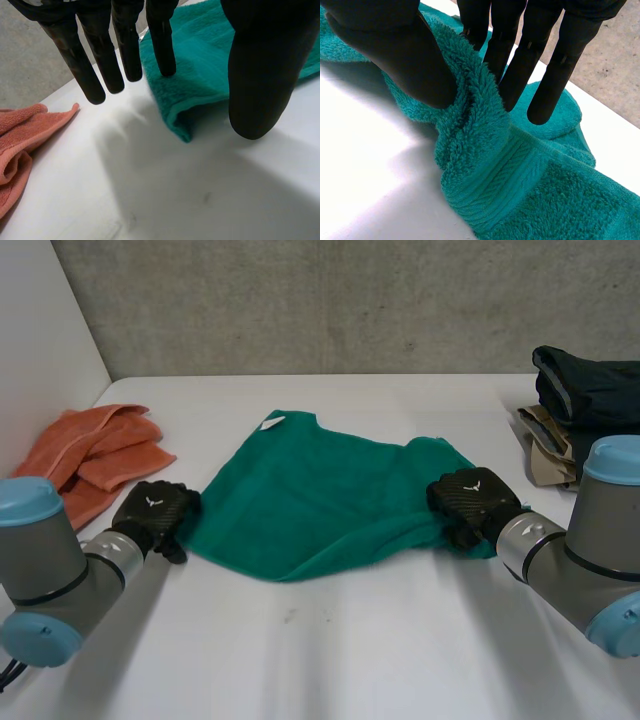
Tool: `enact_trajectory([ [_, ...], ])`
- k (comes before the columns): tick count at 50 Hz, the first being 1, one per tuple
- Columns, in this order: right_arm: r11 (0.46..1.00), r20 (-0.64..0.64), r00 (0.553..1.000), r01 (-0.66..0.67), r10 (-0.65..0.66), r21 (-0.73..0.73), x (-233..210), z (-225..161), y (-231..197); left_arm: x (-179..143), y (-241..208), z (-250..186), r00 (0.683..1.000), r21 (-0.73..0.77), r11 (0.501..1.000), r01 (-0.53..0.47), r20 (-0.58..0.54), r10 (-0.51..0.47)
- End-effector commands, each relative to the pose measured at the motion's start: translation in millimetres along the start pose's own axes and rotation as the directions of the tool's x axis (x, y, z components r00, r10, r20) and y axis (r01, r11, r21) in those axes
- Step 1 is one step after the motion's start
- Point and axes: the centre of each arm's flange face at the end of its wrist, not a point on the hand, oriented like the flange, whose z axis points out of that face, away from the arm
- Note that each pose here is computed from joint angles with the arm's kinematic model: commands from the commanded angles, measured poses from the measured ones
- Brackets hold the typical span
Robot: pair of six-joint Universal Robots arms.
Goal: Fold the laundry.
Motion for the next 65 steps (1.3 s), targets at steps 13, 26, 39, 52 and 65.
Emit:
enact_trajectory([
  [13,1.000,0.002,1.000,0.004,-0.004,-0.001,-0.6,0.0,1.0,-7.8,-2.6,30.8,1.000,0.072,0.997,-0.023,0.001,0.023],
  [26,0.998,-0.038,0.998,0.051,-0.049,0.037,10.1,-2.5,-20.8,-24.3,-47.2,22.3,0.994,0.157,0.986,-0.064,0.101,0.048],
  [39,0.946,-0.181,0.935,0.320,-0.305,0.058,59.0,-101.0,-137.1,-33.4,-187.7,-108.0,0.956,0.483,0.856,-0.187,0.288,0.046],
  [52,0.893,0.049,0.908,0.419,-0.417,-0.163,41.8,-85.6,-94.9,-7.5,-131.1,-72.0,0.990,0.177,0.979,-0.096,0.115,0.077],
  [65,0.916,-0.329,0.882,0.388,-0.338,0.101,77.0,-3.1,-137.7,-26.7,-183.3,22.8,0.952,0.402,0.900,-0.168,0.304,0.042],
])
